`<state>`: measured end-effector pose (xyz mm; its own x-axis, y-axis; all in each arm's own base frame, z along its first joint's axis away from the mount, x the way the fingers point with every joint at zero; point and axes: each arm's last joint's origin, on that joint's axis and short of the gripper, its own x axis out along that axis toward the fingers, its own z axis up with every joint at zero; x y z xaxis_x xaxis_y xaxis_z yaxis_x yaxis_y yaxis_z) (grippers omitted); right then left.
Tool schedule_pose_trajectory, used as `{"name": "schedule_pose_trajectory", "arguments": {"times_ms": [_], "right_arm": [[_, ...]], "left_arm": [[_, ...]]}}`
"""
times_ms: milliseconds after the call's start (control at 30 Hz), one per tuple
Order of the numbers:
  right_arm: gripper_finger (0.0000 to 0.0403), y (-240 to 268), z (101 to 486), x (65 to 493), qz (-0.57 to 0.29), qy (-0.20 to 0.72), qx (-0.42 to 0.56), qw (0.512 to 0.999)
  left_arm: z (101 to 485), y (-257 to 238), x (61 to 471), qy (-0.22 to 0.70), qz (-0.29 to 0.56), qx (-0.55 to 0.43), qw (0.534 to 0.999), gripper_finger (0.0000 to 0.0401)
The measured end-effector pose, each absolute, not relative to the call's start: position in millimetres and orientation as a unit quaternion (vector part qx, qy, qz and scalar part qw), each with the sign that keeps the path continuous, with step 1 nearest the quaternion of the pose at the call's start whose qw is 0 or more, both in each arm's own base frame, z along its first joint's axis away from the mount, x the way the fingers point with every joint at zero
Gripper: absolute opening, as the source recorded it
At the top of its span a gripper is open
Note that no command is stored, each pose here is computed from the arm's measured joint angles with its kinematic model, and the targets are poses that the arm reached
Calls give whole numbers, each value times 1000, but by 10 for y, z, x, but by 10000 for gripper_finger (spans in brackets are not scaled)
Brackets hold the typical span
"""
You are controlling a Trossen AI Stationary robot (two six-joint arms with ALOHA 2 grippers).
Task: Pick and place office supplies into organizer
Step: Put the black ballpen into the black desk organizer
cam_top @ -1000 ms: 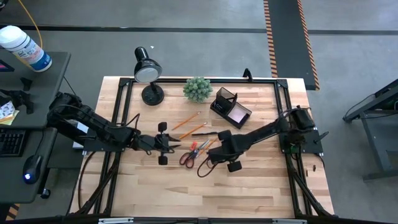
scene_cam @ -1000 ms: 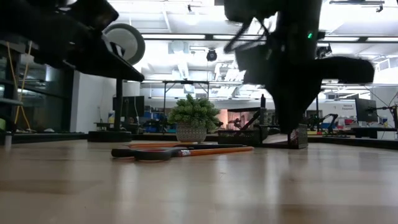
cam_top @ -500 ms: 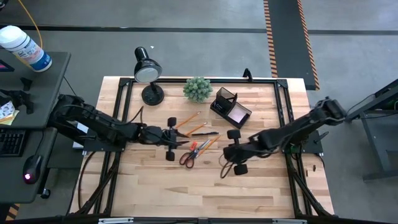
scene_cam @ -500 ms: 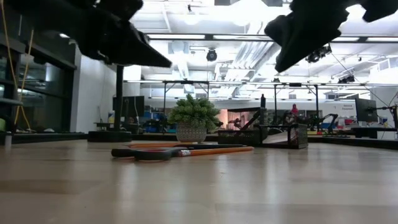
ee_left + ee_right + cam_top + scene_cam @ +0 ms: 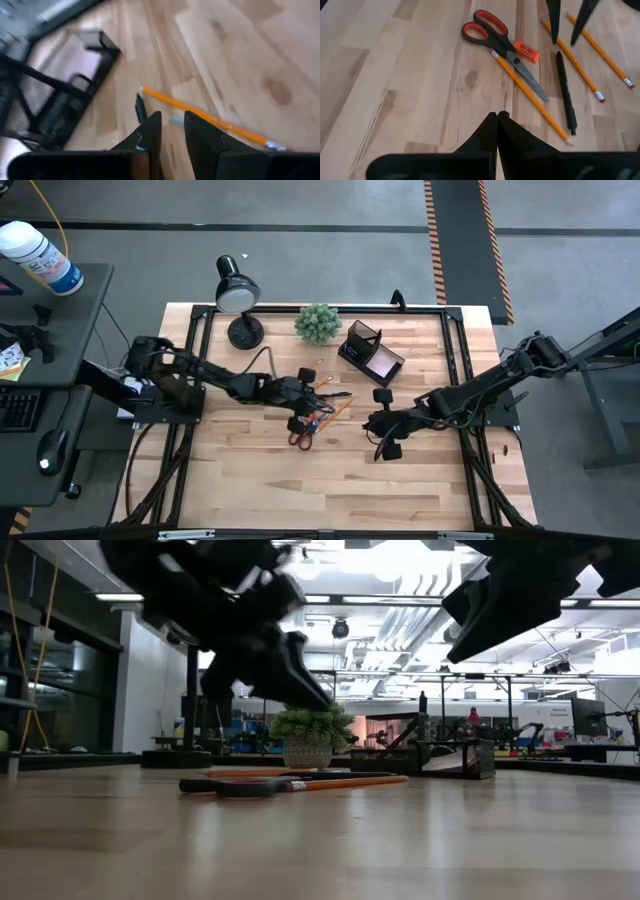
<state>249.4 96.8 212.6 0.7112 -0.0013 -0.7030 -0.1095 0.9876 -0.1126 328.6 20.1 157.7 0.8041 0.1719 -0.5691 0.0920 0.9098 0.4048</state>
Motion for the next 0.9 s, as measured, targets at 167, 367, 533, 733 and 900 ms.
{"name": "schedule_pose_trajectory", "arguments": {"times_ms": [167,367,533,733,900], "right_arm": [[0,969,2122,2493,32,380,-73,922],[0,970,2122,2494,37,379,-83,921],[0,970,2121,2494,38,380,-84,921],[0,973,2127,2500,38,376,-83,922],[0,979,2131,2503,44,373,-85,923]], "left_arm": [[1561,407,3479,374,24,195,906,108],[1624,611,3629,440,29,154,884,140],[1649,690,3688,463,-1,103,880,143],[1594,720,3729,483,-1,93,871,128],[1535,775,3721,493,6,82,866,118]]}}
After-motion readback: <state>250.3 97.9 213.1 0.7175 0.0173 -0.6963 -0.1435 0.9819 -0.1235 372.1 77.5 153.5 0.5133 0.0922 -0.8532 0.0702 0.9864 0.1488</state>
